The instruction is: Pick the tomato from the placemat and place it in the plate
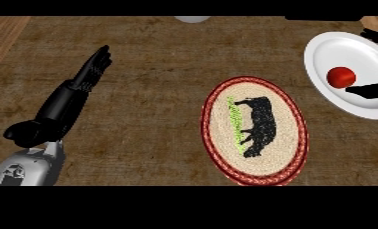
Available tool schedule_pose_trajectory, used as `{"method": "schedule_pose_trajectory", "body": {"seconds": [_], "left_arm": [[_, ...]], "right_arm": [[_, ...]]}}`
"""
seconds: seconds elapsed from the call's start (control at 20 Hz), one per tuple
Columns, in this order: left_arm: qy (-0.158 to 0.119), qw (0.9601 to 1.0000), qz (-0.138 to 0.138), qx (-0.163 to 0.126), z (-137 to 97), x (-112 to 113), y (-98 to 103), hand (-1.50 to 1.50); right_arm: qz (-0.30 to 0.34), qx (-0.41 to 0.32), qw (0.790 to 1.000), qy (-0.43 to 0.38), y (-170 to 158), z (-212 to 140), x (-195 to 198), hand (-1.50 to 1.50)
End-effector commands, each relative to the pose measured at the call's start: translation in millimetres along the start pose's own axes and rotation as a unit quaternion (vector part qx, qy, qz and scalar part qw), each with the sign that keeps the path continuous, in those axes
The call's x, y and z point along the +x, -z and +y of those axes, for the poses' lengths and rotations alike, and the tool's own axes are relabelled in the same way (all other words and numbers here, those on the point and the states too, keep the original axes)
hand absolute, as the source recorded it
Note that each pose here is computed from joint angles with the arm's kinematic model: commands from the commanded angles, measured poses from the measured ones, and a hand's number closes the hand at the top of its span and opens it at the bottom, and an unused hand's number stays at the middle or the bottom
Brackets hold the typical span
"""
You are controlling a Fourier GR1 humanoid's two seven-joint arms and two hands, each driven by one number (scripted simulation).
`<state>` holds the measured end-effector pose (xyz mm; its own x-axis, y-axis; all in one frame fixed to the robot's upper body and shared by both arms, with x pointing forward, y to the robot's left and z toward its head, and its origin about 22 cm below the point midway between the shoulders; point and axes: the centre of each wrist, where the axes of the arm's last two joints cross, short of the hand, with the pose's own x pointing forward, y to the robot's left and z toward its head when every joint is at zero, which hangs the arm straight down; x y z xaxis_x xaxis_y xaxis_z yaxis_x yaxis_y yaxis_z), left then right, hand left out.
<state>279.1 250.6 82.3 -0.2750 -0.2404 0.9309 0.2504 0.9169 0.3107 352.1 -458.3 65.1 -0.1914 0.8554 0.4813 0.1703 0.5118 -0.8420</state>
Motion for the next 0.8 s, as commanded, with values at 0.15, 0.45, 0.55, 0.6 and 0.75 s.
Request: {"method": "schedule_pose_trajectory", "body": {"seconds": [0.15, 0.45, 0.55, 0.6, 0.75], "left_arm": [[0.003, 0.9999, 0.007, 0.01, 14, -5, -9, 0.0], [0.005, 0.9999, 0.005, 0.008, 16, -8, -1, 0.0], [0.001, 1.0, 0.002, 0.005, 7, -1, -1, 0.0], [0.004, 1.0, -0.001, 0.005, 3, -1, -5, 0.0], [-0.003, 0.9999, 0.002, 0.01, -8, -10, -1, 0.0]], "right_arm": [[-0.034, -0.006, 0.978, 0.207, -3, -9, -6, -1.5], [-0.009, -0.004, 0.937, 0.349, -13, -61, -23, -1.5], [-0.011, -0.008, 0.925, 0.379, -31, -83, -35, -1.5], [-0.016, -0.004, 0.925, 0.379, -54, -87, -48, -1.5], [-0.02, -0.001, 0.919, 0.393, -63, -115, -51, -1.5]]}}
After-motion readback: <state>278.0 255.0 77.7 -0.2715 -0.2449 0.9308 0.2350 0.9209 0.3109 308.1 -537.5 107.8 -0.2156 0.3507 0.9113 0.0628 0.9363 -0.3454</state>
